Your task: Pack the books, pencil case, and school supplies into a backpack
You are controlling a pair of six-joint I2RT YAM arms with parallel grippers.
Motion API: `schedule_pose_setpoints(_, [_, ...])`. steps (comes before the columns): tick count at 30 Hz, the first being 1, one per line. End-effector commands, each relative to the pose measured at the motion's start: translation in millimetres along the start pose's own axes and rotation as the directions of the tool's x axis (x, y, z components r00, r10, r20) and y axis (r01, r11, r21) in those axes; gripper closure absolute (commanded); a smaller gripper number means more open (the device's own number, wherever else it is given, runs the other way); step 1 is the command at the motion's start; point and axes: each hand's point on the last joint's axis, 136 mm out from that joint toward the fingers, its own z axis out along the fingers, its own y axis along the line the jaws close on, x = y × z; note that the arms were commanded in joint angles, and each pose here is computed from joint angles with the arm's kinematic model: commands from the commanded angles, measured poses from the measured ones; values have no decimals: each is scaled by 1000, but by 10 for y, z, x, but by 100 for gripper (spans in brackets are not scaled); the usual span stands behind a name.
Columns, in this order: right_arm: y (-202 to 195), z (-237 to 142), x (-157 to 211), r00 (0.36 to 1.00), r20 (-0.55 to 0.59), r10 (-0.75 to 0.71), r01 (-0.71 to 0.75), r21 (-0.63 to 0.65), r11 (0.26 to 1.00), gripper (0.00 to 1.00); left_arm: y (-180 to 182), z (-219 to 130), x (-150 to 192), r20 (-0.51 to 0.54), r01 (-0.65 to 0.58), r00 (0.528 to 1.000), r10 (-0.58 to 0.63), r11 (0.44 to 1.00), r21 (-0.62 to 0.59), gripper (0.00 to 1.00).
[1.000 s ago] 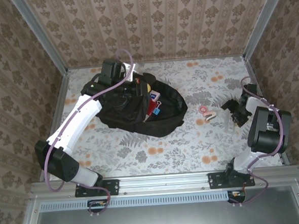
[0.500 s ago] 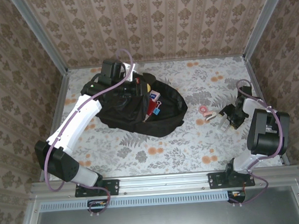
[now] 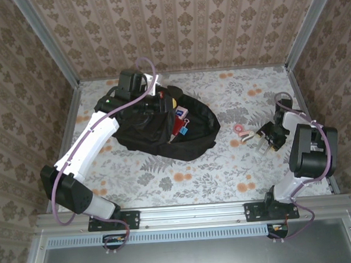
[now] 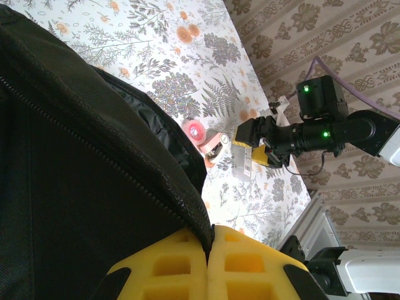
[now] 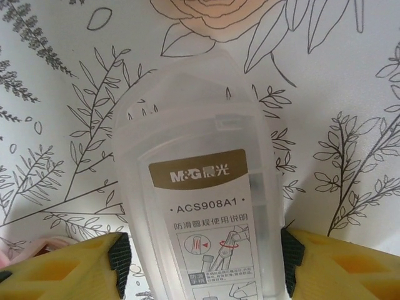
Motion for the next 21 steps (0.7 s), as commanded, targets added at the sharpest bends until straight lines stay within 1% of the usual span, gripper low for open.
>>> schedule_pose_setpoints(1, [-139,142,276,995,-101,14,-5,80,997,37,-213,-179,-112,64,-51,997,48,997,57,100])
schedule_pose_setpoints(4, [-152,157,283,995,-101,12,-3,85,996,45,-209,-175,-110,63,-50,997,46,997,56,100])
schedule_pose_setpoints(6, [-157,159,298,995,-103,11,-2,88,996,47,-207,-175,-108,62,-49,997,46,997,56,100])
schedule_pose_setpoints(21, [-146,-27,271,999,-53,8,-5,64,998,51,-199,-162,-109,61,-47,997,44,997,56,100])
